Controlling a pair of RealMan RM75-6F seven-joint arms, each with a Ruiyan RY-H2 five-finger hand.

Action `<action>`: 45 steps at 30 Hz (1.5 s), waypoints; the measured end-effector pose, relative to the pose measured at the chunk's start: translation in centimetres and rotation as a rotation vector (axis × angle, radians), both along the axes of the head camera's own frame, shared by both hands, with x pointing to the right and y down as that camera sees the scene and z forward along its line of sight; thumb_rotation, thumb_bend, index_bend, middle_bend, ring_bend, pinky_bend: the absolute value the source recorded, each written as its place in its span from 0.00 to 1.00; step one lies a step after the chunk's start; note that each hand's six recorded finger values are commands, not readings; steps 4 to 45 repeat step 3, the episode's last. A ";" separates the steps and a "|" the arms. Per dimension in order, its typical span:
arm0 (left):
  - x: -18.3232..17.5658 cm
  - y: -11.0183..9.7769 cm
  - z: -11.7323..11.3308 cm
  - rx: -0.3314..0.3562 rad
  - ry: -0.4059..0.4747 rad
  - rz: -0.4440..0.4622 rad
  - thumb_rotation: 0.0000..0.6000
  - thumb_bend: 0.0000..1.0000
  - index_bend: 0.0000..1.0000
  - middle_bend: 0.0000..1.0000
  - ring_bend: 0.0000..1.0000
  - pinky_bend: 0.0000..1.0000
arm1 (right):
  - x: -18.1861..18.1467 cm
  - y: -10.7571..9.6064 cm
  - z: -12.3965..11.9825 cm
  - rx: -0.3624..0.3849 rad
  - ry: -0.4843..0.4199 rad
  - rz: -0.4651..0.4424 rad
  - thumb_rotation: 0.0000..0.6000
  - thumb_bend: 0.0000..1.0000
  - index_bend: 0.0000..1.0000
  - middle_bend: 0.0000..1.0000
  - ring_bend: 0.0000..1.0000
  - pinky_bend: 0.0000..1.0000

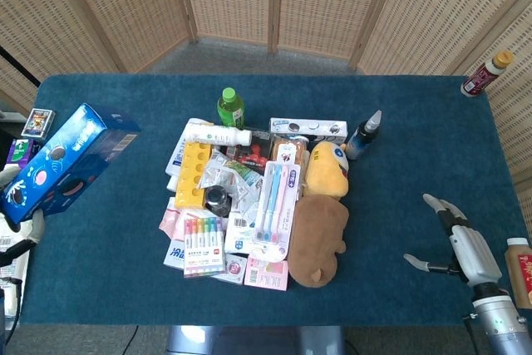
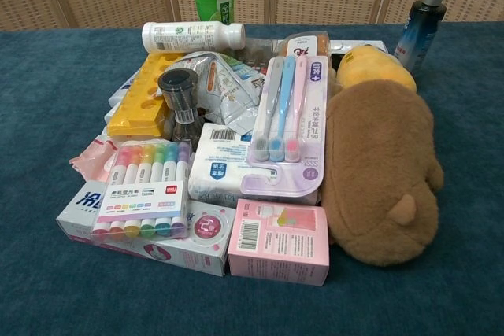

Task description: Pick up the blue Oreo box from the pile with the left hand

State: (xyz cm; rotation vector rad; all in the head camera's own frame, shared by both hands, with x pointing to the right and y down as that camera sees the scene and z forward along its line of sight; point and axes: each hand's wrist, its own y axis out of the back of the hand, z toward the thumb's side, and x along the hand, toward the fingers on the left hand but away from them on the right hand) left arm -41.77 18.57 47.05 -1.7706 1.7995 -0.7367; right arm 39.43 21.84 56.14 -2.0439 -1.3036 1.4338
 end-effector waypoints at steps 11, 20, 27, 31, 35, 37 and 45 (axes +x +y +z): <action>0.0 0.2 0.1 -0.001 0.000 0.002 1.00 0.66 0.62 0.54 0.62 0.77 | 0.0 0.3 0.0 0.000 0.001 -0.005 0.76 0.00 0.00 0.10 0.00 0.00; 0.0 0.2 0.1 -0.001 0.000 0.002 1.00 0.66 0.62 0.54 0.62 0.77 | 0.0 0.3 0.0 0.000 0.001 -0.005 0.76 0.00 0.00 0.10 0.00 0.00; 0.0 0.2 0.1 -0.001 0.000 0.002 1.00 0.66 0.62 0.54 0.62 0.77 | 0.0 0.3 0.0 0.000 0.001 -0.005 0.76 0.00 0.00 0.10 0.00 0.00; 0.0 0.2 0.1 -0.001 0.000 0.002 1.00 0.66 0.62 0.54 0.62 0.77 | 0.0 0.3 0.0 0.000 0.001 -0.005 0.76 0.00 0.00 0.10 0.00 0.00; 0.0 0.2 0.1 -0.001 0.000 0.002 1.00 0.66 0.62 0.54 0.62 0.77 | 0.0 0.3 0.0 0.000 0.001 -0.005 0.76 0.00 0.00 0.10 0.00 0.00; 0.0 0.2 0.1 -0.001 0.000 0.002 1.00 0.66 0.62 0.54 0.62 0.77 | 0.0 0.3 0.0 0.000 0.001 -0.005 0.76 0.00 0.00 0.10 0.00 0.00; 0.0 0.2 0.1 -0.001 0.000 0.002 1.00 0.66 0.62 0.54 0.62 0.77 | 0.0 0.3 0.0 0.000 0.001 -0.005 0.76 0.00 0.00 0.10 0.00 0.00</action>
